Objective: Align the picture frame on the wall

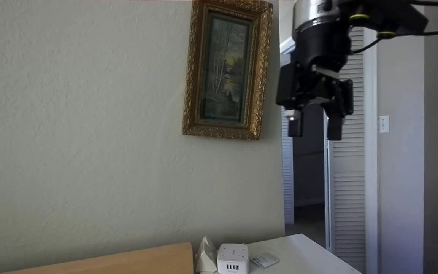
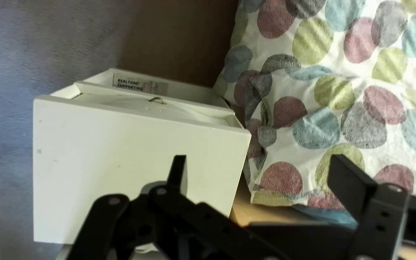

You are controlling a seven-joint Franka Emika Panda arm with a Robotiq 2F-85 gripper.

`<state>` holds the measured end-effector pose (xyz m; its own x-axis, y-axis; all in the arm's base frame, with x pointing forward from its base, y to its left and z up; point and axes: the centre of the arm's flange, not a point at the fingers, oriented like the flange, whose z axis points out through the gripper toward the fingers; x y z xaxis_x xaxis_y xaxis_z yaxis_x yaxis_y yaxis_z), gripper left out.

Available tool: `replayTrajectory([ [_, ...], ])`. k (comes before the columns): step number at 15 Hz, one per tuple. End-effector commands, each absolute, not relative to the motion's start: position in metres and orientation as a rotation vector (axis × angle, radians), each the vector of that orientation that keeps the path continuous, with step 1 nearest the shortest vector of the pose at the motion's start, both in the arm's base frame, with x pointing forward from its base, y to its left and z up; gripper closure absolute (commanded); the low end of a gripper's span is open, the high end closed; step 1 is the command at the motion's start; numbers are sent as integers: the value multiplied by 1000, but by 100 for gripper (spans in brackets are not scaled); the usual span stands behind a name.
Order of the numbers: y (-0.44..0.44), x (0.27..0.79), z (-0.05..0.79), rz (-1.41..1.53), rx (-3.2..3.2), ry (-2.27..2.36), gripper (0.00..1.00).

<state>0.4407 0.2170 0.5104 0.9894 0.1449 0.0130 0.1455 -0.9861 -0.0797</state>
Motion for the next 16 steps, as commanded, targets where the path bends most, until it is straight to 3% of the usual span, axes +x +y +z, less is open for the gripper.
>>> replayTrajectory([
  [1,271,472,514,-241,-3105,-24,0],
  [8,347,510,529,-804,-3142,184,0],
  [16,388,591,555,-1015,-3123,-49,0],
])
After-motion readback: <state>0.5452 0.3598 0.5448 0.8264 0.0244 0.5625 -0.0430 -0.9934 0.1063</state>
